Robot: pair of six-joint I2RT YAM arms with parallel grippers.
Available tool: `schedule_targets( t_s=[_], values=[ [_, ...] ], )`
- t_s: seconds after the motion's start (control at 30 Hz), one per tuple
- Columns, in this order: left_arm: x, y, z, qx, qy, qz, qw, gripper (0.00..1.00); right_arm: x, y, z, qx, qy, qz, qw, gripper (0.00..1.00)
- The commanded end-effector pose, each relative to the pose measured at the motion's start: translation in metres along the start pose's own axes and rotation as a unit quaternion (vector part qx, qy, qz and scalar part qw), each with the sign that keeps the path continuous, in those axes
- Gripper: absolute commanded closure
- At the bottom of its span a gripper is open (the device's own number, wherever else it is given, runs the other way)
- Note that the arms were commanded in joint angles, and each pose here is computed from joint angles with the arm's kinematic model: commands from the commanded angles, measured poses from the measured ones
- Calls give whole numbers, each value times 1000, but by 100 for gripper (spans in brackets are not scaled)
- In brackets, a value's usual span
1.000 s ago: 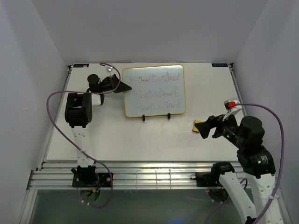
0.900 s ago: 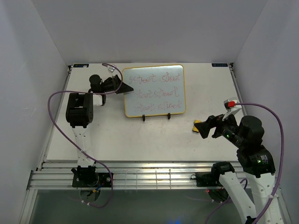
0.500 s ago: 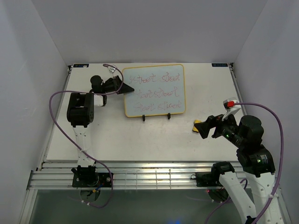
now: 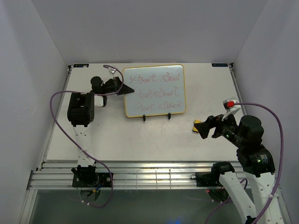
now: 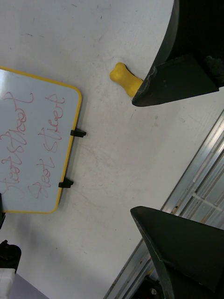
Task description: Erase the whiteboard
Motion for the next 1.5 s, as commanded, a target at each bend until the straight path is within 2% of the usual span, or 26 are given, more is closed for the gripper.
schedule_targets(
  t_s=[0.0,0.2,0.47,0.63,0.83,0.87,0.93,0.97,1.0,1.03,1.1,1.27,1.4,1.43,1.47],
  values=[
    [-1,-19,9,38,-6,-10,999,100,0,2,10,-10,-20,12,1000,7],
    [-4,-37,9,44,-3,-29,999,100,1,1,7,-9,-18,6,1000,7],
    [-4,-85,22,80,-14,-54,995,100,15,-12,-18,25,42,-37,998,7],
    [-4,-118,30,100,-29,-64,992,100,22,-19,-28,39,60,-61,996,7],
    [-5,-173,39,143,-54,-76,985,100,38,-33,-56,82,116,-117,983,10],
    [-6,-178,41,133,-60,-72,987,100,42,-36,-59,89,121,-125,981,10],
    [-8,-201,41,152,-73,-71,983,100,47,-45,-69,106,142,-164,970,10],
    [-9,-206,43,132,-93,-62,985,100,51,-52,-73,112,153,-190,963,10],
    [-10,-211,42,142,-103,-55,983,100,53,-54,-70,116,152,-199,961,10],
    [-14,-228,34,154,-112,-54,980,100,56,-56,-71,125,155,-206,958,10],
    [-17,-233,31,121,-146,-28,981,100,67,-58,-70,130,153,-199,959,10],
    [-44,-256,-5,66,-176,-9,982,100,90,-69,-86,156,180,-222,946,10],
    [-60,-278,-40,71,-188,-8,980,100,109,-81,-112,159,229,-251,927,0],
    [-62,-280,-47,61,-188,-2,980,100,114,-82,-115,159,235,-251,925,5],
    [-64,-284,-55,65,-187,-1,980,100,117,-83,-119,161,244,-251,923,7]
  ],
)
Point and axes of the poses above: each gripper's point midway between its finger pads, its own x axis out along the fingers, its own y axis along the line the jaws close on, z = x × y, the point moved 6 cm from there along -x, back along the fingers, and after that the axes turned 15 degrees about -x, right-handed, at the moved point
